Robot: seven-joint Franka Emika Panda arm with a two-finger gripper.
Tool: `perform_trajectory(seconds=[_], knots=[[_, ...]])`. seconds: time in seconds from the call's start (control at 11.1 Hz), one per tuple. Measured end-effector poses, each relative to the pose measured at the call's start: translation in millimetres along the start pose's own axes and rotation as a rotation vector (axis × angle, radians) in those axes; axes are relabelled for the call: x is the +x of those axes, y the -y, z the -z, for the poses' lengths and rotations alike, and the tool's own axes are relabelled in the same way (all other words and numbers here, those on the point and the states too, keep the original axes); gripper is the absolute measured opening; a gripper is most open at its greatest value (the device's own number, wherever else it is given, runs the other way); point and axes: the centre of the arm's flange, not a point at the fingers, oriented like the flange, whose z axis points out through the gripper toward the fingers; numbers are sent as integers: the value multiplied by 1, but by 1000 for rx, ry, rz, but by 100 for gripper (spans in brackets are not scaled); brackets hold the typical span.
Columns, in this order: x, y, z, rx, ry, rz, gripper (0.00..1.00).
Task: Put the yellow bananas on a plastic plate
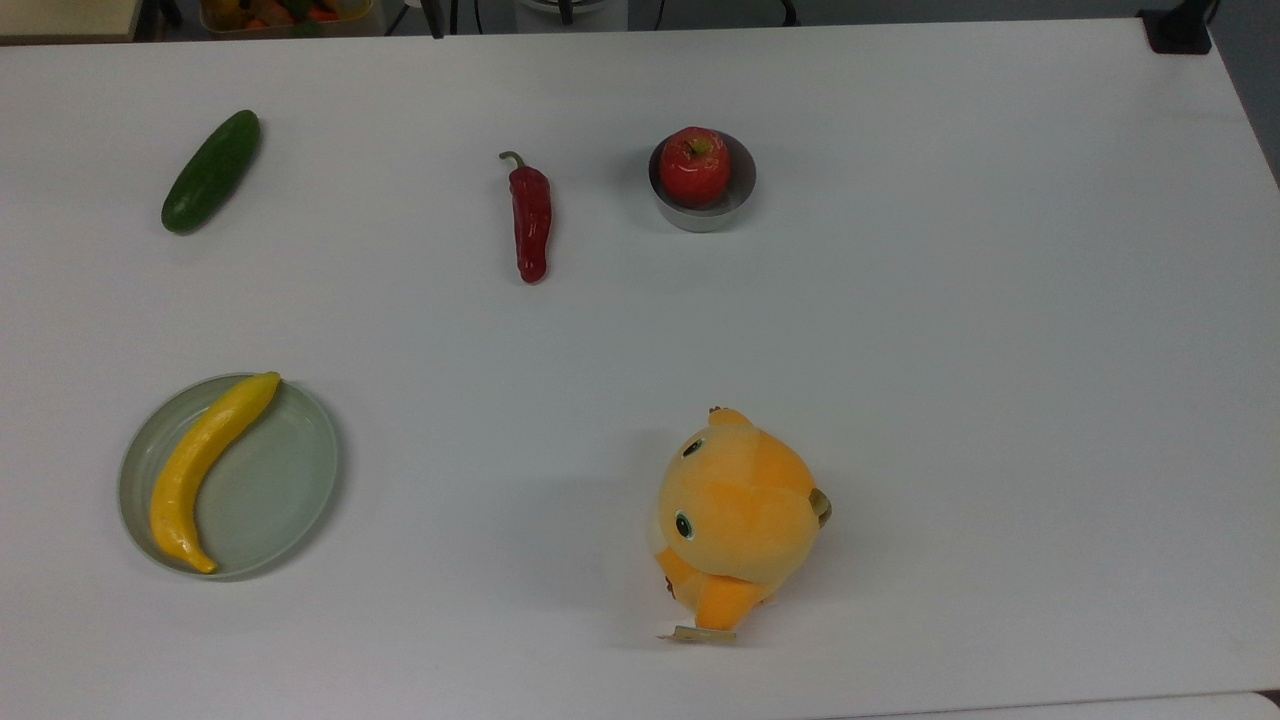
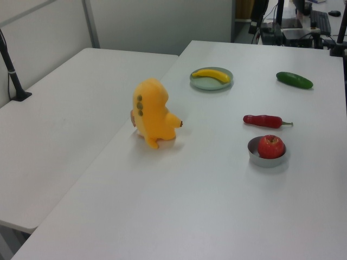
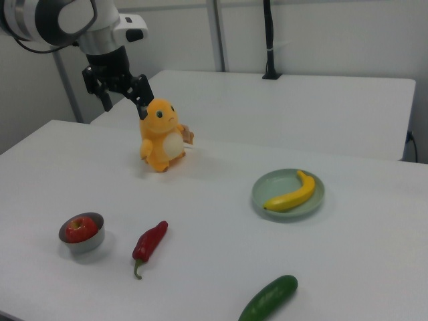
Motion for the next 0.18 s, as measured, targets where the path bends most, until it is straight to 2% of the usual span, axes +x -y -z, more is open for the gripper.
perform_trajectory(seconds=[0.18], knots=[[0,-1,-1,0,1,28,100]])
